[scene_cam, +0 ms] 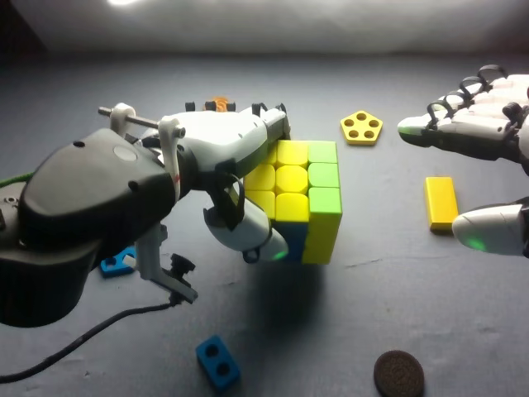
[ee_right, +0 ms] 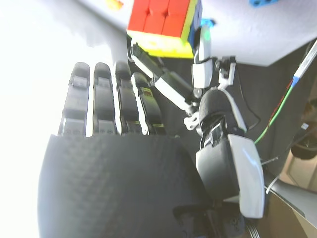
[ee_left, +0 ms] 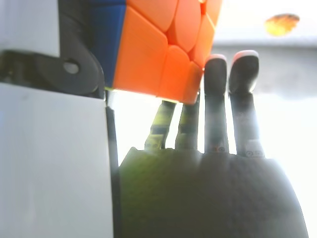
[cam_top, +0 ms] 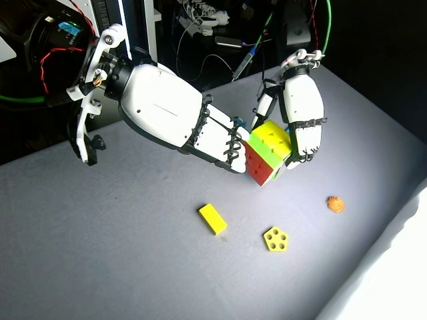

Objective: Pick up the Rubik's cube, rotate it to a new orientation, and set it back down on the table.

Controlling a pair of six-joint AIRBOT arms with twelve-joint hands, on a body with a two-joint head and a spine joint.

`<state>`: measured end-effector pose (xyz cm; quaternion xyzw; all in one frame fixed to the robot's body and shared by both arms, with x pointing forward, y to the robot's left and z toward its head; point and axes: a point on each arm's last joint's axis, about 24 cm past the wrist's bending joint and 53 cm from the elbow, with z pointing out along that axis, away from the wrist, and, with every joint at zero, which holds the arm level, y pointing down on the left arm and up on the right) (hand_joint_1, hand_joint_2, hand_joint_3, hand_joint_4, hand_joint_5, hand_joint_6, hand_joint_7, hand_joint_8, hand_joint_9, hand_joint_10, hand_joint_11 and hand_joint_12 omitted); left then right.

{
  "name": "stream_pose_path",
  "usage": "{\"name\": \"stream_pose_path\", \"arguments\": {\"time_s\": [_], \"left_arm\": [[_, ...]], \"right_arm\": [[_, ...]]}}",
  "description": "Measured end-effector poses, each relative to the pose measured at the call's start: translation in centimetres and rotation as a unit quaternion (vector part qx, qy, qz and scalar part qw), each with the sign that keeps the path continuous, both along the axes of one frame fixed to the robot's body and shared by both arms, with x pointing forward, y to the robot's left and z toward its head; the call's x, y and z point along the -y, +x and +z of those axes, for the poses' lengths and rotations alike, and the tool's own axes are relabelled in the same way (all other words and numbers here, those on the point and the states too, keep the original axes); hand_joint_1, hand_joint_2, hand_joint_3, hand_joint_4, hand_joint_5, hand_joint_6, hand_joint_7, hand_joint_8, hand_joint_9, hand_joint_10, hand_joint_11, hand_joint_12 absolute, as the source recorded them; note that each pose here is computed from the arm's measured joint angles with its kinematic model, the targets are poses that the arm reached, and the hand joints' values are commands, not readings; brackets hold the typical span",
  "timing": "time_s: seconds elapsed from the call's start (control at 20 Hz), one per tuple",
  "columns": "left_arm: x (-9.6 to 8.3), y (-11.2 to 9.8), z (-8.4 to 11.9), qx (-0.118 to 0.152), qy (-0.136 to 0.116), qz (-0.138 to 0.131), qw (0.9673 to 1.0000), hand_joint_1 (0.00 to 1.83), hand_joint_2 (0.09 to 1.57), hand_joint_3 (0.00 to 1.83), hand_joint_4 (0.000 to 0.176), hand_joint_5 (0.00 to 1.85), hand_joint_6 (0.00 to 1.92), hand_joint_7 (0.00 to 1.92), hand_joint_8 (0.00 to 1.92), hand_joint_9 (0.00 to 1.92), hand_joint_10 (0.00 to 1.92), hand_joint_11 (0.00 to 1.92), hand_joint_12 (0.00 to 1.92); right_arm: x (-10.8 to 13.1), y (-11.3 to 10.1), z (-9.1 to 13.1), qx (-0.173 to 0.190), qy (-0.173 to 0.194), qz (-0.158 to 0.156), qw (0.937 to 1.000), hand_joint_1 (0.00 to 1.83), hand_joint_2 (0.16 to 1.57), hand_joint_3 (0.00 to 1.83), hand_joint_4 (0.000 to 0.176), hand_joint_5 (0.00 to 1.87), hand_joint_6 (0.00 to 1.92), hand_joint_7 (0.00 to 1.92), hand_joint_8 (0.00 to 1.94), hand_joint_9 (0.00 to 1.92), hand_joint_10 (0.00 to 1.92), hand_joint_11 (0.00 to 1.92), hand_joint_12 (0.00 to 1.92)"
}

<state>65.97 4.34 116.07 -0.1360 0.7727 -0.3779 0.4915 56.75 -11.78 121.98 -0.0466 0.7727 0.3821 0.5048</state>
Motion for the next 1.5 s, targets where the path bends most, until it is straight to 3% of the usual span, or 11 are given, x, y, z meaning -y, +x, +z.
{"name": "stream_pose_path", "arguments": {"time_s": [0.1,0.35,0.55,0.8,0.85,0.95,1.05,1.15,1.25,1.35,1.5], "left_arm": [[0.5,-0.2,-0.7,-0.004,-0.006,-0.006,1.0,0.98,1.4,0.0,0.0,0.49,1.73,0.09,1.92,0.18,1.92,0.27,1.92],[0.6,-0.4,-1.7,-0.009,-0.01,-0.011,0.9999,0.94,1.37,0.0,0.0,0.53,1.68,0.07,1.92,0.19,1.92,0.3,1.92],[0.3,-0.5,-2.3,-0.009,-0.007,-0.008,0.9999,0.99,1.38,0.0,0.0,0.51,1.7,0.1,1.92,0.21,1.92,0.31,1.92],[0.2,-0.5,-2.4,-0.009,-0.007,-0.006,0.9999,0.95,1.38,0.0,0.0,0.51,1.71,0.08,1.92,0.18,1.92,0.26,1.92],[0.2,-0.5,-2.4,-0.009,-0.007,-0.006,0.9999,1.02,1.27,0.0,0.0,0.23,1.59,0.1,1.81,0.16,1.87,0.2,1.92],[0.1,-0.5,-2.5,-0.009,-0.006,-0.004,0.9999,0.94,1.23,0.0,0.0,0.1,1.35,0.12,1.54,0.15,1.68,0.11,1.87],[0.1,-0.5,-2.5,-0.008,-0.006,-0.004,0.9999,0.9,1.22,0.0,0.0,0.1,1.06,0.11,1.36,0.17,1.54,0.09,1.8],[0.1,-0.5,-2.5,-0.008,-0.005,-0.004,0.9999,0.87,1.15,0.0,0.0,0.2,0.54,0.26,0.76,0.22,1.08,0.0,1.58],[0.1,-0.6,-2.6,-0.008,-0.004,-0.005,0.9999,0.8,1.07,0.0,0.0,0.2,0.16,0.33,0.17,0.26,0.46,0.0,1.25],[0.1,-0.6,-2.6,-0.007,-0.003,-0.005,1.0,0.71,1.03,0.0,0.0,0.12,0.02,0.22,0.01,0.22,0.11,0.0,0.97],[0.1,-0.7,-2.6,-0.01,-0.005,-0.005,0.9999,0.58,0.99,0.0,0.0,0.0,0.0,0.01,0.0,0.01,0.0,0.0,0.39]], "right_arm": [[-0.1,-0.1,-0.3,-0.009,-0.004,0.001,1.0,0.01,1.31,0.0,0.0,0.01,0.0,0.11,0.0,0.08,0.0,0.0,0.08],[0.0,-0.2,-0.9,-0.019,-0.011,0.001,0.9998,0.01,1.31,0.0,0.0,0.01,0.0,0.11,0.0,0.1,0.01,0.0,0.2],[0.0,-0.2,-1.0,-0.022,-0.011,0.0,0.9997,0.03,1.31,0.0,0.0,0.0,0.0,0.09,0.0,0.08,0.0,0.0,0.1],[0.1,-0.3,-1.5,-0.031,-0.016,0.0,0.9994,0.01,1.31,0.0,0.0,0.0,0.0,0.1,0.0,0.1,0.01,0.0,0.38],[0.1,-0.3,-1.4,-0.031,-0.016,0.0,0.9994,0.04,1.32,0.0,0.0,0.0,0.0,0.11,0.0,0.11,0.01,0.0,0.43],[0.1,-0.3,-1.4,-0.032,-0.015,-0.001,0.9994,0.02,1.32,0.0,0.0,0.01,0.0,0.15,0.01,0.13,0.01,0.0,0.54],[0.1,-0.3,-1.5,-0.033,-0.016,-0.001,0.9993,0.01,1.32,0.0,0.0,0.01,0.0,0.12,0.0,0.11,0.01,0.0,0.49],[0.1,-0.3,-1.7,-0.038,-0.017,-0.001,0.9991,0.03,1.31,0.0,0.0,0.01,0.0,0.11,0.01,0.11,0.01,0.0,0.38],[0.1,-0.4,-1.9,-0.043,-0.017,-0.002,0.9989,0.01,1.31,0.0,0.0,0.0,0.0,0.09,0.0,0.1,0.0,0.0,0.25],[0.2,-0.4,-2.0,-0.045,-0.019,-0.002,0.9988,0.05,1.32,0.0,0.0,0.0,0.0,0.08,0.0,0.08,0.0,0.0,0.06],[0.1,-0.4,-2.0,-0.045,-0.019,-0.001,0.9988,0.04,1.31,0.0,0.0,0.0,0.0,0.11,0.0,0.12,0.01,0.0,0.21]]}}
